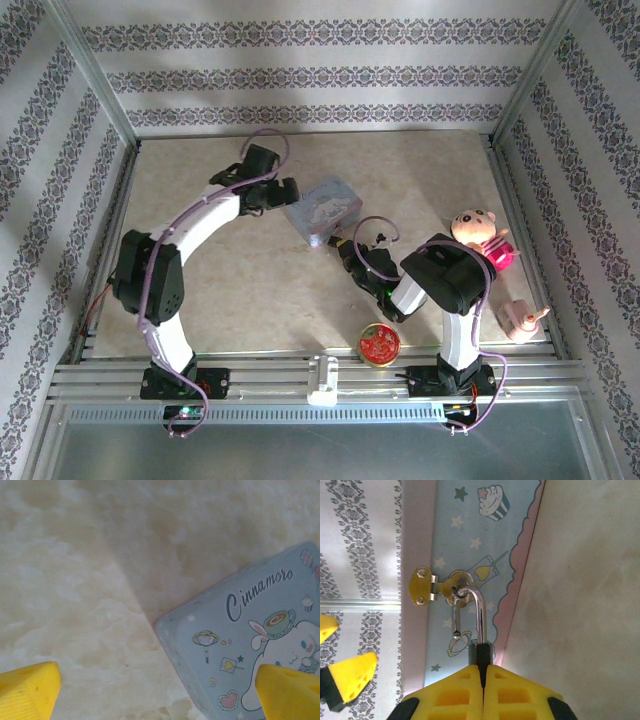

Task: Unlock a padlock with a key

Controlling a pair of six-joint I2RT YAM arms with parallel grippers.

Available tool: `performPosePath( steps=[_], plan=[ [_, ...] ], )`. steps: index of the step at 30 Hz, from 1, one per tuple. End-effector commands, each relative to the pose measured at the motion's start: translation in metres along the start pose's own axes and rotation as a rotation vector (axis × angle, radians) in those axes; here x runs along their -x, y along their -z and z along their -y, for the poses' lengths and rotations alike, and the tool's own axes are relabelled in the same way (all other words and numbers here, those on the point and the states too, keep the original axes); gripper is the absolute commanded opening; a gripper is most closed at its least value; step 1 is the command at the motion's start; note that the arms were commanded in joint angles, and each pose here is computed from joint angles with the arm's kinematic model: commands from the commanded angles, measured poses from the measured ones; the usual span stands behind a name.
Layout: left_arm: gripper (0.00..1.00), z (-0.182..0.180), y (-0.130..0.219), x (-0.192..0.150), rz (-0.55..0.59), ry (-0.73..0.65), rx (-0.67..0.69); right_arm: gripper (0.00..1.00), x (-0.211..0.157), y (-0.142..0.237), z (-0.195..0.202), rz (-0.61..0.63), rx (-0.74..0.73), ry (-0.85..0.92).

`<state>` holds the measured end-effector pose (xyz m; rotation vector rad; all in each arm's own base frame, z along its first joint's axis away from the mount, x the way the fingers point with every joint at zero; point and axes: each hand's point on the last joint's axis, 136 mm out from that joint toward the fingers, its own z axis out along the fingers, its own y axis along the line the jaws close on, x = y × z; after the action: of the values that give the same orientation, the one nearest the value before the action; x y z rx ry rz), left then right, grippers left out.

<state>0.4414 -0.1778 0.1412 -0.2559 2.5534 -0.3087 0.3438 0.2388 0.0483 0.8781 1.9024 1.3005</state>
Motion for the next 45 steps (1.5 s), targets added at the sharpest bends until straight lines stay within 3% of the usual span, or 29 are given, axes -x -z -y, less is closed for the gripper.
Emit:
performPosePath(
  steps=[1,6,16,30,45],
  plan=[
    [0.99,0.005,-0.004,-0.014,-0.049,-0.166,0.097,0.00,-0.004,0.008,-0.015,-0.004,0.055,-0.012],
    [0.99,0.009,-0.020,-0.026,-0.110,-0.251,0.149,0.00,-0.010,0.013,0.003,-0.033,-0.003,-0.001],
    [0.99,-0.007,-0.043,-0.053,-0.201,-0.364,0.262,0.00,-0.006,0.010,0.002,-0.022,-0.064,0.083],
    [1.00,-0.034,-0.039,-0.088,-0.268,-0.326,0.302,0.00,0.025,0.025,-0.009,0.076,-0.267,0.225],
    [0.99,-0.033,-0.033,-0.089,-0.250,-0.287,0.282,0.00,0.030,0.030,-0.009,0.035,-0.430,0.407]
  ],
)
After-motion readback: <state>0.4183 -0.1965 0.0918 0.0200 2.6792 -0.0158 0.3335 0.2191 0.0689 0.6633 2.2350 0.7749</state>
